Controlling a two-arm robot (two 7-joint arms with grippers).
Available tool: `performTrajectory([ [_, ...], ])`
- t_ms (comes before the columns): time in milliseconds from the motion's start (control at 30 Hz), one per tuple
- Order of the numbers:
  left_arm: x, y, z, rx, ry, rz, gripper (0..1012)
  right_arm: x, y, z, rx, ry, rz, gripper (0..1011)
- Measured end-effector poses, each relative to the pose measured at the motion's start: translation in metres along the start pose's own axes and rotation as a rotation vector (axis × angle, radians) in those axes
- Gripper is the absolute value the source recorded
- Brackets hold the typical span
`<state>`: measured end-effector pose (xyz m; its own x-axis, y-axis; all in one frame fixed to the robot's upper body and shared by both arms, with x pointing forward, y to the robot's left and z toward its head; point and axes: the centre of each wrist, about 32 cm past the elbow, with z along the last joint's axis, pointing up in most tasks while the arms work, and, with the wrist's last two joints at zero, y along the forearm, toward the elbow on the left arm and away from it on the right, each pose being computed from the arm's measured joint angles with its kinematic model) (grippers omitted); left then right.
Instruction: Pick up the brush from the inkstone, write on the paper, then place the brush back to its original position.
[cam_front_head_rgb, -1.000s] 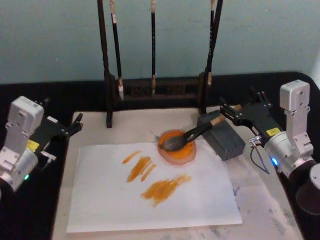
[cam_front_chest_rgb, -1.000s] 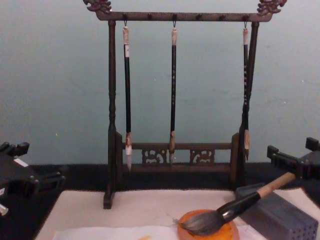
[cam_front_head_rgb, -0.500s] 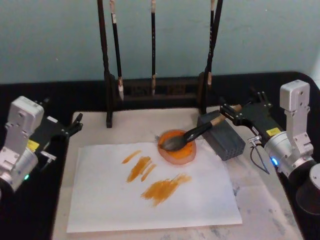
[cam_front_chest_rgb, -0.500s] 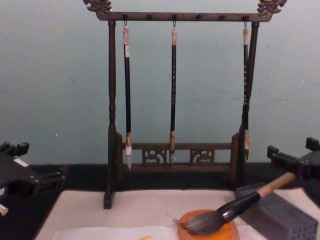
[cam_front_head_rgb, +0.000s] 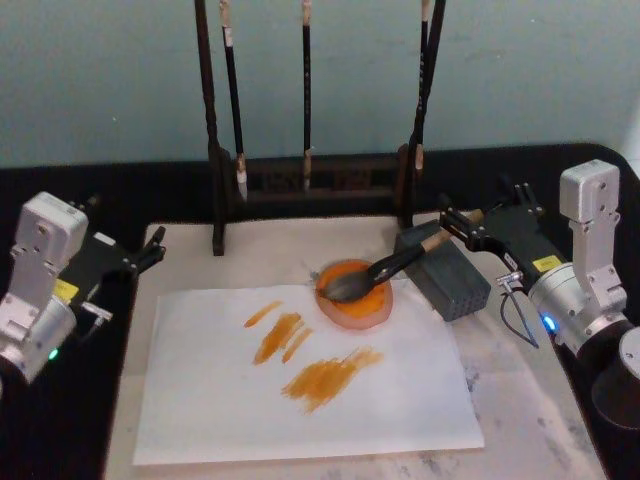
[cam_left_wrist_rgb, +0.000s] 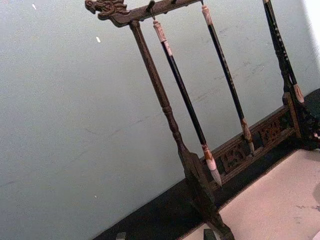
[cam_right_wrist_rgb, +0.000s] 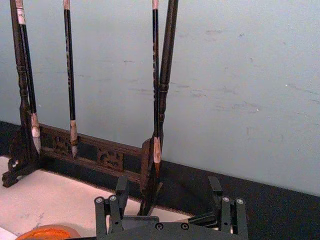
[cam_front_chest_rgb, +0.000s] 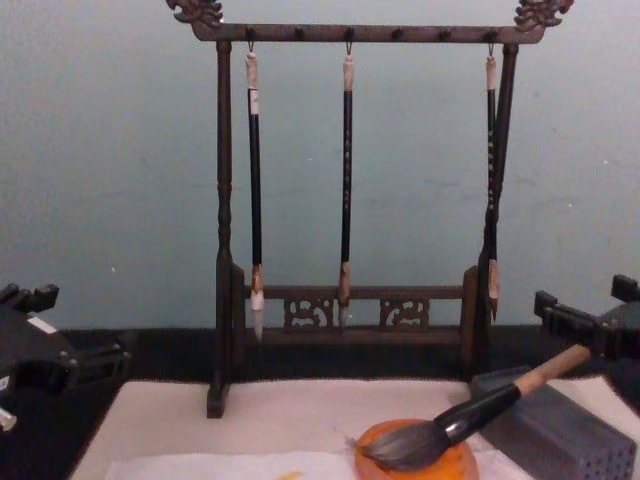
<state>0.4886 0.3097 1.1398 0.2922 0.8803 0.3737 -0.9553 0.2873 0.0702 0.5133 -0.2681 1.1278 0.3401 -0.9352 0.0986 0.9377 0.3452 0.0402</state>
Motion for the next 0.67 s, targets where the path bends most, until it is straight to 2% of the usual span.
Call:
performTrajectory([
  [667,0.0000,0.0000,0.0000,0.000,0.000,0.000,1001,0.0000,0.0000,0.0000,0.000,0.000,0.000,1000],
])
